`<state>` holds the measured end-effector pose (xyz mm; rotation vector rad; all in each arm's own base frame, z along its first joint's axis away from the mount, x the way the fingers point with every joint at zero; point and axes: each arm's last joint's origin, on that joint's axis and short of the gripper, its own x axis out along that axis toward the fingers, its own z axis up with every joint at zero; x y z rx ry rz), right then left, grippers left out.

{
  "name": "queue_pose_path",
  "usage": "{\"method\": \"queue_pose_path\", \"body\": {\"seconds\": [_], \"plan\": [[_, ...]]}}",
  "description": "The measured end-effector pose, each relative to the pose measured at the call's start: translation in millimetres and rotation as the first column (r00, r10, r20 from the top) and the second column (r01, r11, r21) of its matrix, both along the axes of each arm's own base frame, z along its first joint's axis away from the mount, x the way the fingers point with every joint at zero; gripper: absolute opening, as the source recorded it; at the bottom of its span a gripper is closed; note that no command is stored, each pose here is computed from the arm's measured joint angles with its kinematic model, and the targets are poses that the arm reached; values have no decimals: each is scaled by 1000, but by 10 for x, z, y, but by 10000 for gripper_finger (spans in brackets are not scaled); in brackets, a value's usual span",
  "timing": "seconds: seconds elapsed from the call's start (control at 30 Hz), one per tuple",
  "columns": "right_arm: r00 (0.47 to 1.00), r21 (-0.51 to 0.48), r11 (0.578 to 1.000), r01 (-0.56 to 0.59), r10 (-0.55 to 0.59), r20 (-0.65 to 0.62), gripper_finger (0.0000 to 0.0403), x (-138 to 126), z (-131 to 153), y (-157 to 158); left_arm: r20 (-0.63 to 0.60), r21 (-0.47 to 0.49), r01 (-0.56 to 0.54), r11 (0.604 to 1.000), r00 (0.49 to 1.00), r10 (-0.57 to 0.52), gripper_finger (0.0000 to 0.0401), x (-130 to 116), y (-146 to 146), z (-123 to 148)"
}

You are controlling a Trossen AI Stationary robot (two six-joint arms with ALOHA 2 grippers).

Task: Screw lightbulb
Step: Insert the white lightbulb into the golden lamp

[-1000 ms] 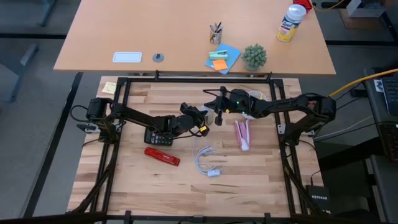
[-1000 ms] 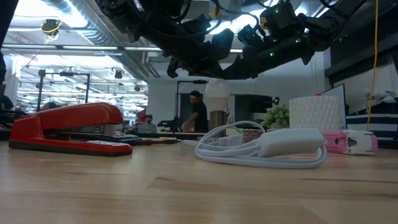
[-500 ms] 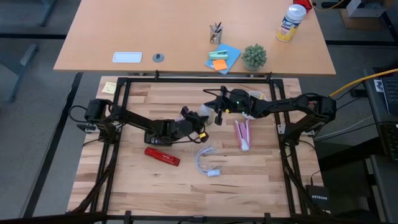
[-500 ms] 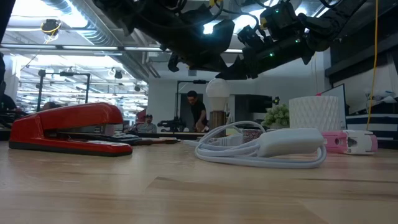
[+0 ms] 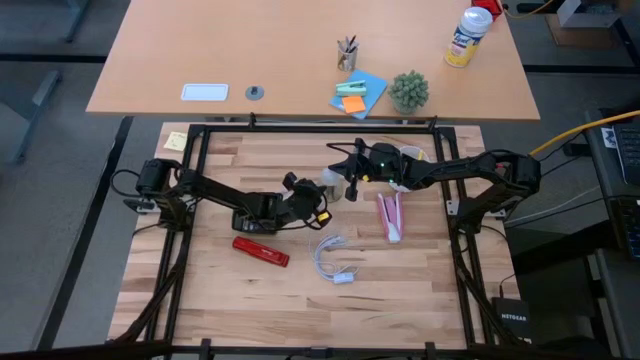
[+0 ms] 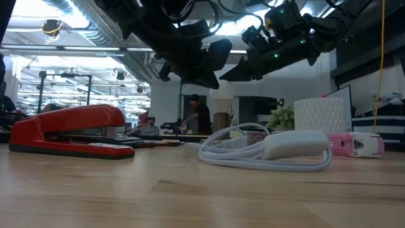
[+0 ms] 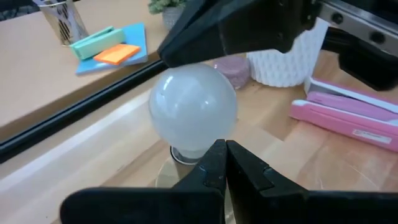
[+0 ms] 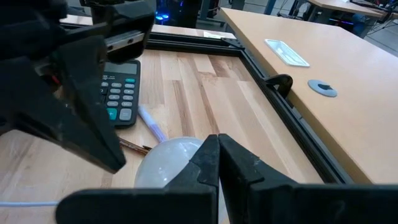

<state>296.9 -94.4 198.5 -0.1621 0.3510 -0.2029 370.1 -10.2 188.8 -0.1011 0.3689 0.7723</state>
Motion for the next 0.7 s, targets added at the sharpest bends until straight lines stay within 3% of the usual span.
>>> {"method": "queue_pose_path", "body": {"seconds": [0.7], "plan": [[999,73,997,32,-33,9,7,-4,-8,-2,24,-12,-77,997,997,78,1,-3,174,3]]}}
